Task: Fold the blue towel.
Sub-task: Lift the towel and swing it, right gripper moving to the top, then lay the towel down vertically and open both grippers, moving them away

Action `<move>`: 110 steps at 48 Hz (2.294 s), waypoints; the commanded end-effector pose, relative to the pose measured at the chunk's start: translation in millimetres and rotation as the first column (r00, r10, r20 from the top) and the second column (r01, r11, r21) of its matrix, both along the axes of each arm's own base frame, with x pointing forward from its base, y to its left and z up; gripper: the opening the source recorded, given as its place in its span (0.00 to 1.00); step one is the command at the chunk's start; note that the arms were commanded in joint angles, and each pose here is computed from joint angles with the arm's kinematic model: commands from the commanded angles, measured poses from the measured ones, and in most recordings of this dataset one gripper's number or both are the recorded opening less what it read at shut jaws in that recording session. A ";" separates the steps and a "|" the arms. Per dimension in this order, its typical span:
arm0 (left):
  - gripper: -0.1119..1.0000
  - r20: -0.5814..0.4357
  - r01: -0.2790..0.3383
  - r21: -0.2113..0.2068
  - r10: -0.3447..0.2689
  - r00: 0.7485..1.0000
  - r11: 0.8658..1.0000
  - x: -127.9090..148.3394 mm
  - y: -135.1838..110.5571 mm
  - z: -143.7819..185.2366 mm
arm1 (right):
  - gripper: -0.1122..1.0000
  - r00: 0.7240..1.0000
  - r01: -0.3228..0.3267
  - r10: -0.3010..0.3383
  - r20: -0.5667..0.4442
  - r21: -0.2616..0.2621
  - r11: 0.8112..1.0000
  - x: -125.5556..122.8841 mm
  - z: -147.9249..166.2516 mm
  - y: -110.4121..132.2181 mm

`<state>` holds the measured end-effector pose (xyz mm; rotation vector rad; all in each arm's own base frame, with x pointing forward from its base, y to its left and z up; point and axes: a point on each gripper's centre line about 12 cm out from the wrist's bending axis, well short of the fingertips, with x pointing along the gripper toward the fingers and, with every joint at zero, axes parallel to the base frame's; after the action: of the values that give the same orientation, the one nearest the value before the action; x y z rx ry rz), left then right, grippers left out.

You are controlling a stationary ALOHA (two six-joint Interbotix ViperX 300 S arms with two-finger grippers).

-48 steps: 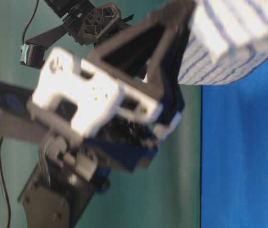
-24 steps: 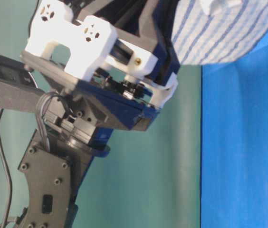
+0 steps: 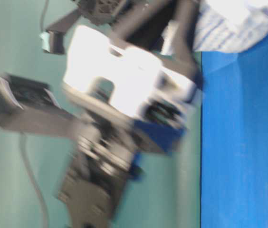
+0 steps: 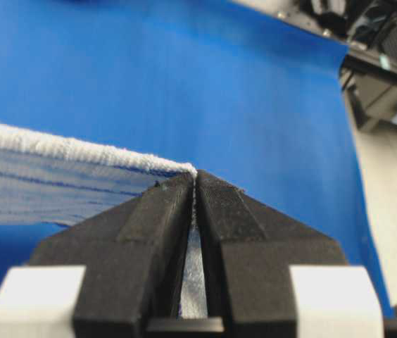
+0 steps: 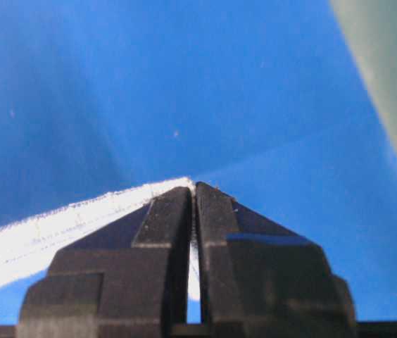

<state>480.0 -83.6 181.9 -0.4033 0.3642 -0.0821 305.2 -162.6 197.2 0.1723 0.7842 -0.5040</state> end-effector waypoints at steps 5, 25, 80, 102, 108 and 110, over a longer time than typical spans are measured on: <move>0.13 0.050 0.042 -0.035 -0.040 0.998 0.999 -22.6 -23.2 14.5 | 0.12 0.999 -0.004 0.005 0.039 -0.020 1.000 20.7 5.3 -11.6; 0.13 -0.013 0.047 -0.095 -0.048 0.999 0.994 -49.0 -32.7 -0.8 | 0.12 0.999 -0.038 0.039 0.023 -0.012 0.999 70.0 -13.4 -22.7; 0.13 -0.163 0.009 -0.174 -0.038 0.986 0.985 -84.7 -34.6 -24.6 | 0.12 0.994 -0.090 0.091 0.057 -0.029 0.996 110.6 -29.0 -23.2; 0.59 -0.167 -0.001 -0.171 -0.028 0.986 0.985 -88.5 -28.3 -21.4 | 0.95 0.986 -0.163 0.167 0.032 -0.084 0.983 115.0 -27.2 -15.1; 0.59 -0.148 0.004 -0.160 -0.028 0.989 0.987 -90.7 -24.7 -13.6 | 0.92 0.982 -0.179 0.184 0.036 -0.111 0.978 113.0 -16.4 -14.5; 0.59 -0.141 0.004 -0.154 -0.026 0.990 0.988 -92.1 -21.8 -9.5 | 0.92 0.982 -0.182 0.187 0.036 -0.118 0.976 111.4 -12.3 -13.9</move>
<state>387.7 -109.6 151.1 -0.5631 0.5579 -0.0822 414.2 -177.0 153.9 0.0285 0.7843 -0.3635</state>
